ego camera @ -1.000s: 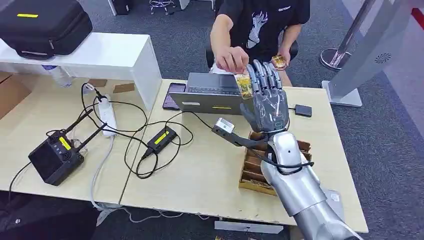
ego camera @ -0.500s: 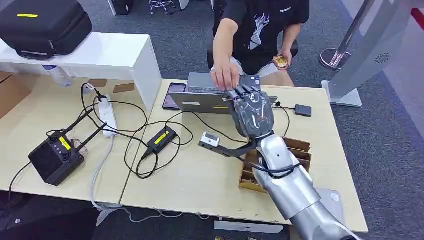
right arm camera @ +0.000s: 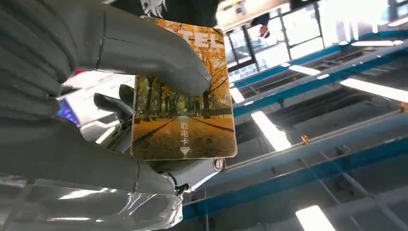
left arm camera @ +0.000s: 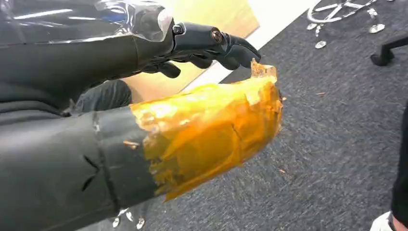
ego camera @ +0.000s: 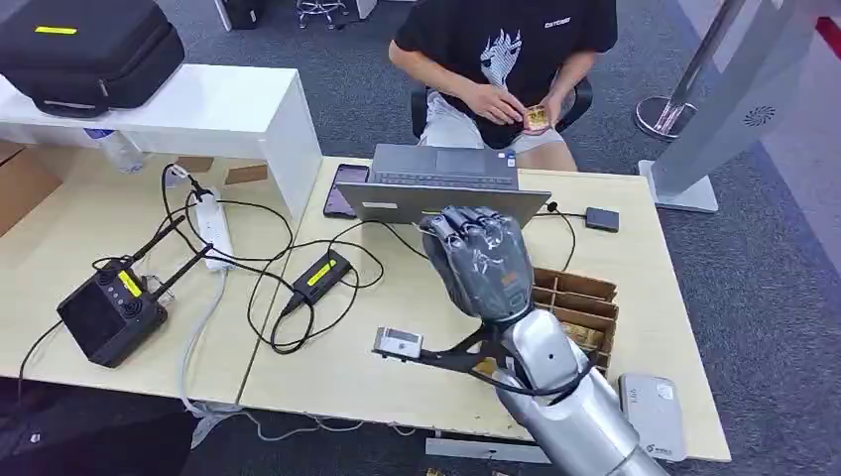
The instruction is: Pass the card to the sensor for recognition and then transmit it.
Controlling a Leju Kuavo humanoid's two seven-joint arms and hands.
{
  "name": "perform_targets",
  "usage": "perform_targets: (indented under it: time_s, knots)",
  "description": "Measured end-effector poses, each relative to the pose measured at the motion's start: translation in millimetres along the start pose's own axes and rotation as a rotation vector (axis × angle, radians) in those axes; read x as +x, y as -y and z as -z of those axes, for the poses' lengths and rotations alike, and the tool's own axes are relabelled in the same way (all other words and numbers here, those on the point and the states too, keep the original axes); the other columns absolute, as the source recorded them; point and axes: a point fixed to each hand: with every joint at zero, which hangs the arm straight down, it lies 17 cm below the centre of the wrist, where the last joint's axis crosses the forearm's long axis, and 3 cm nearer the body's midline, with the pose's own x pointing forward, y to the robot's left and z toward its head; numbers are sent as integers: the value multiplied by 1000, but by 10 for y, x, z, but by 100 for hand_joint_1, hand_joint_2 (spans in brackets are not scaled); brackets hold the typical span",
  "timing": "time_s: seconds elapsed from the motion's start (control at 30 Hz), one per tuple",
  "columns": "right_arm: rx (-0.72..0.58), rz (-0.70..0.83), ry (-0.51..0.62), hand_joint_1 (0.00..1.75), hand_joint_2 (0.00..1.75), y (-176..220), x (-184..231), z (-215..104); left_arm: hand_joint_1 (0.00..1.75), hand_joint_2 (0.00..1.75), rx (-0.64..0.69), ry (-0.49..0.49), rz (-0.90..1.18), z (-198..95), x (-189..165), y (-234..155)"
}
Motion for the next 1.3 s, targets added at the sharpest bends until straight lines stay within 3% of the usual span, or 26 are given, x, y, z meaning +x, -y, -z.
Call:
perform_targets:
  time_s: [0.2,0.4,0.53,0.63,0.7,1.0,1.17,1.3]
  knots:
    - [-34,169,-72,175,175,305,30,-447,0,0,-4,-35,-13,2,-59,5]
    - [-75,291,-235,175,175,619,-225,-1001,0,0,-2,-67,-14,17,-138,-9]
    - [-83,308,-386,175,175,727,-609,-1339,0,0,4,-79,-10,43,-183,-35]
    - [-82,342,-589,175,175,756,-1127,-1668,0,0,7,-96,-8,49,-219,-45]
    - [-79,304,-662,175,175,819,-1380,-1855,0,0,9,-104,-8,57,-239,-55]
    - [-35,-233,-893,175,175,1464,-2494,-2672,0,0,19,-154,-18,73,-322,-97]
    - [18,-314,-993,175,175,1592,-2779,-3057,0,0,20,-173,-33,81,-349,-110]
    - [121,-237,-1035,175,175,1364,-2826,-3228,0,0,16,-186,-43,77,-368,-102]
